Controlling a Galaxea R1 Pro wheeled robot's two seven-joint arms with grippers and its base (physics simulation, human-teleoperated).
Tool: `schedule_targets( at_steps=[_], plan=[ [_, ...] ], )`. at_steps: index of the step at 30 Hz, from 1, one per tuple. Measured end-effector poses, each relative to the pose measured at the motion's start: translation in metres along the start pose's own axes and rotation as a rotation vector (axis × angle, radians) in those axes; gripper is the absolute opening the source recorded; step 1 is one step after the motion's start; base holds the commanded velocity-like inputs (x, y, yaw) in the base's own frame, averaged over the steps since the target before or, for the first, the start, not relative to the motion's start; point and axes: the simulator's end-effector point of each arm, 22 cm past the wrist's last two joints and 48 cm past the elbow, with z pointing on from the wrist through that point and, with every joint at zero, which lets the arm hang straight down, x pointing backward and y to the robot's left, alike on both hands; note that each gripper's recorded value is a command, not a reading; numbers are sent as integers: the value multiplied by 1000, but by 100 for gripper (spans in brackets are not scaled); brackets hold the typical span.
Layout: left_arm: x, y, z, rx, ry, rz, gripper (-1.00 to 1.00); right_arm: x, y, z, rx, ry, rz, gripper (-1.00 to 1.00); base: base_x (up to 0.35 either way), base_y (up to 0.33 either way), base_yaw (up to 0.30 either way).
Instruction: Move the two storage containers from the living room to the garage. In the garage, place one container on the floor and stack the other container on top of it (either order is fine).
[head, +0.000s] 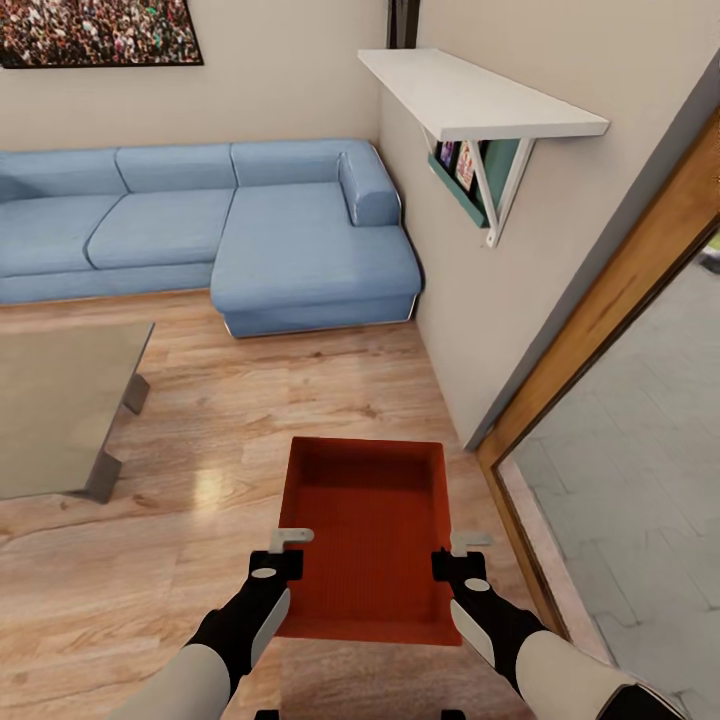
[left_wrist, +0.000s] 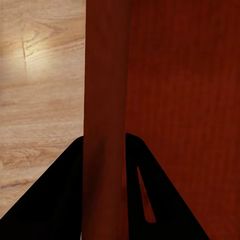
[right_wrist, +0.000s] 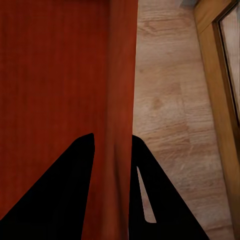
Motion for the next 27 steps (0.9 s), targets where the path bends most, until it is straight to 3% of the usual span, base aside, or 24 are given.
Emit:
schedule_targets(
  at_steps=[27],
  plan=[
    [-16, 2, -11, -2, -17, 4, -100, -16, -1, -10, 1, -16, 5, -100, 0, 0, 0]
  ],
)
